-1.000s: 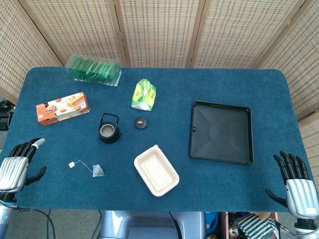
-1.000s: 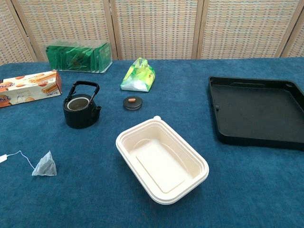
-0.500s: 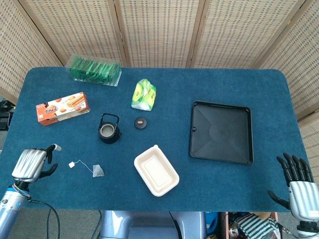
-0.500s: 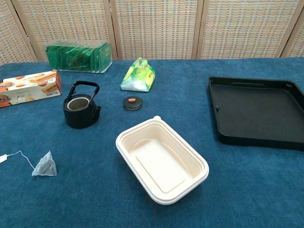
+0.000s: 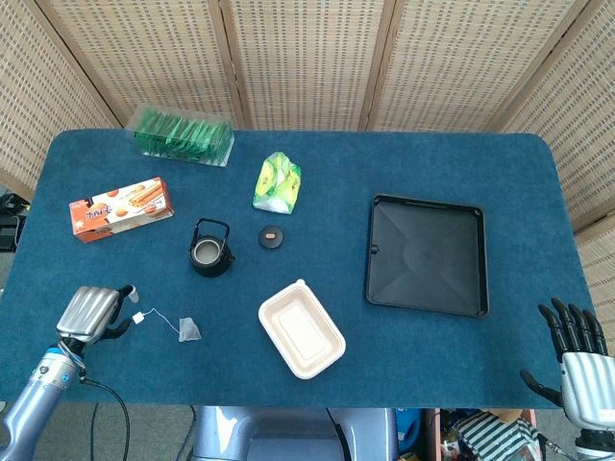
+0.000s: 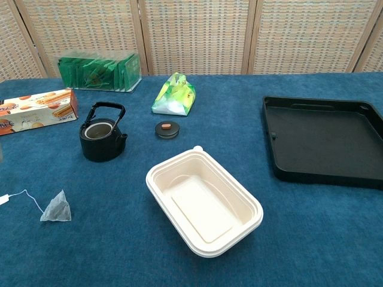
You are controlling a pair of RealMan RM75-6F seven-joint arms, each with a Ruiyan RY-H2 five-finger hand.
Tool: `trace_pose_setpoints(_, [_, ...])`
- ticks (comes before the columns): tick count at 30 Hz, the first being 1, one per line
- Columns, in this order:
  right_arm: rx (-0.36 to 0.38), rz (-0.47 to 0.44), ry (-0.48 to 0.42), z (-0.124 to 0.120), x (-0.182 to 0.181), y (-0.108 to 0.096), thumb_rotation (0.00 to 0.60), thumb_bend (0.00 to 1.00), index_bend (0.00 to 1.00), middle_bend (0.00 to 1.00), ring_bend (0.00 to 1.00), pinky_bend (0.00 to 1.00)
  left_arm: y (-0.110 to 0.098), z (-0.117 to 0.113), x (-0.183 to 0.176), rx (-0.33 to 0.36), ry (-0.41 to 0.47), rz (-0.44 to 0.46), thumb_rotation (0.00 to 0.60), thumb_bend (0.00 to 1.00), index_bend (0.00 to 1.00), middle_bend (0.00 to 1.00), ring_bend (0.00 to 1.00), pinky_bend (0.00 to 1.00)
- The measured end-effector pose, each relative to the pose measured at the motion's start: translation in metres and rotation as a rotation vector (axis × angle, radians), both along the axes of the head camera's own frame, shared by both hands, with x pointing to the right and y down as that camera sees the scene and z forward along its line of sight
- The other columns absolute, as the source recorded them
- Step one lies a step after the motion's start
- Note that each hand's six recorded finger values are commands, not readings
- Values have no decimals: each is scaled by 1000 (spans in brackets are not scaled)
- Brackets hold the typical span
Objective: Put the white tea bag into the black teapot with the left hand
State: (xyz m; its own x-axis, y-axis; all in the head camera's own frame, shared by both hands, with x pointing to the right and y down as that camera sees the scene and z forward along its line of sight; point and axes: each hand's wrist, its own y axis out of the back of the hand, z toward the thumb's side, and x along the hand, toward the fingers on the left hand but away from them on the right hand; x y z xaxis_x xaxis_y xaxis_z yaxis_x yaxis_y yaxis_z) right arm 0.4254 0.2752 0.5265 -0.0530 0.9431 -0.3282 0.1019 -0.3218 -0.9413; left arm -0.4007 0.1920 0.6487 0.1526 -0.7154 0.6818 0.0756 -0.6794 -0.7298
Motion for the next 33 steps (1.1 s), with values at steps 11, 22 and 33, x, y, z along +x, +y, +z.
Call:
trace_pose_setpoints(11, [-12, 9, 3, 2, 1, 1, 600, 16, 137, 125, 0, 45, 13, 30, -1, -86, -29, -10, 600, 358, 422, 758, 726, 671])
trace_pose_setpoints(22, [-17, 10, -4, 5, -2, 0, 600, 16, 138, 125, 0, 45, 12, 48, -9, -115, -54, -46, 600, 356, 443, 758, 726, 671])
trace_pose_setpoints(33, [-18, 26, -1, 5, 1, 4, 600, 16, 137, 125, 0, 45, 8, 54, -6, -124, -60, -57, 600, 356, 443, 758, 726, 671])
